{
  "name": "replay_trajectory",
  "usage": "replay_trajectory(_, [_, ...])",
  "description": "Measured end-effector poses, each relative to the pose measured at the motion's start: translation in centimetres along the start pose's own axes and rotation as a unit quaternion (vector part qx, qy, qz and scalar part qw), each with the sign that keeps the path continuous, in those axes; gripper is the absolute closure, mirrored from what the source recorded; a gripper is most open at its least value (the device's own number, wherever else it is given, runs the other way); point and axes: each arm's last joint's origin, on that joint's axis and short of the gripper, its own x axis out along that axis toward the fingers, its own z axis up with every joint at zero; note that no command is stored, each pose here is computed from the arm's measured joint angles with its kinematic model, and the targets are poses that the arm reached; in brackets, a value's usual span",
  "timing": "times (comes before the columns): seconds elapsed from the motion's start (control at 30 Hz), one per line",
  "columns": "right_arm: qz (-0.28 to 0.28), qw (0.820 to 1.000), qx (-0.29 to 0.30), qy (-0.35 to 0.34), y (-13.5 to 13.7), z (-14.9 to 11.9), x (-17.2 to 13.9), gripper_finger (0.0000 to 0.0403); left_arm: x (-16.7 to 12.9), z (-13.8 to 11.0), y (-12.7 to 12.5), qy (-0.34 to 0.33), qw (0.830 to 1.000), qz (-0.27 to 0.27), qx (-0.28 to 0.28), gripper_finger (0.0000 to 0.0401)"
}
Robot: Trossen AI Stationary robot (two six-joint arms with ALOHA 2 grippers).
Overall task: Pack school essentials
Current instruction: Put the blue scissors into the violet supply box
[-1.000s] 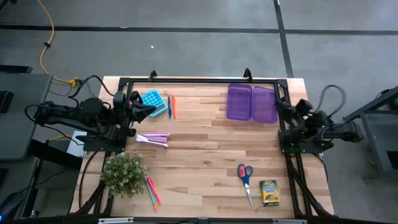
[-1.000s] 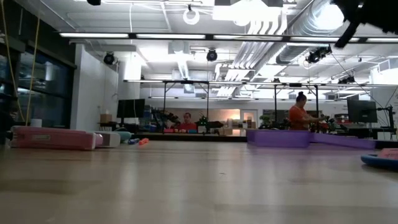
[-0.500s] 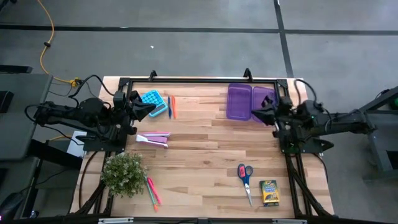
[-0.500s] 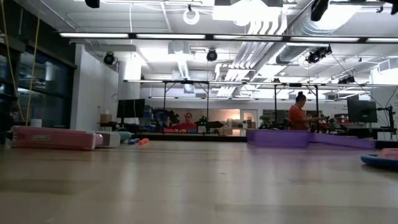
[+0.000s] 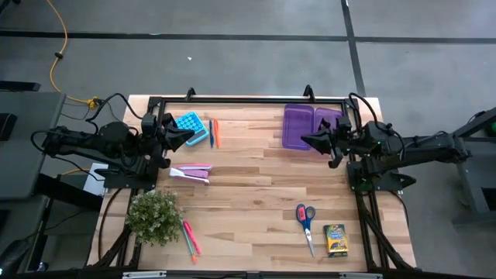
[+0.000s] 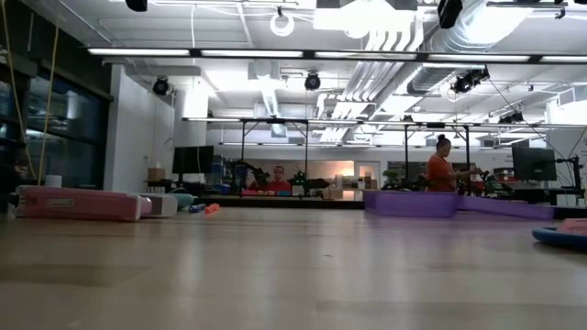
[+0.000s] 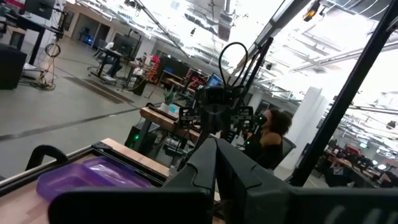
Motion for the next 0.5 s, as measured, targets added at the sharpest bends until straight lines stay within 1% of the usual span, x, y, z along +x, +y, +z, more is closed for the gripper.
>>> replay_trajectory(0.13, [0.004,1.0,0.027,-0.006,0.1,0.1,0.3,0.0398,0.0,0.0,0.0,0.001,1.0,-0.001,0.0,0.0401])
replay_trajectory(0.2, [-0.001,0.999,0.036,0.013,0.4,0.2,0.7,0.0387,0.0,-0.1,0.0,0.006,1.0,-0.006,0.001,0.0401])
replay_trajectory(0.27, [-0.012,0.998,0.032,0.054,0.9,0.4,1.3,0.037,0.0,-0.2,0.0,0.012,1.0,-0.012,0.002,0.0401])
replay_trajectory(0.33, [-0.033,0.992,0.028,0.122,1.4,0.4,1.8,0.0346,0.0,-0.2,0.0,0.016,1.0,-0.011,0.003,0.0401])
replay_trajectory(0.37, [-0.047,0.985,0.028,0.164,1.7,0.2,2.0,0.0333,0.0,-0.3,0.0,0.017,1.0,-0.01,0.004,0.0401])
replay_trajectory(0.43, [-0.077,0.964,0.042,0.251,2.2,-0.4,2.2,0.0309,0.0,-0.3,0.0,0.018,1.0,-0.01,0.004,0.0401])
replay_trajectory(0.5, [-0.107,0.931,0.068,0.342,2.7,-1.3,2.1,0.0287,0.0,-0.3,0.0,0.019,1.0,-0.01,0.004,0.0401])
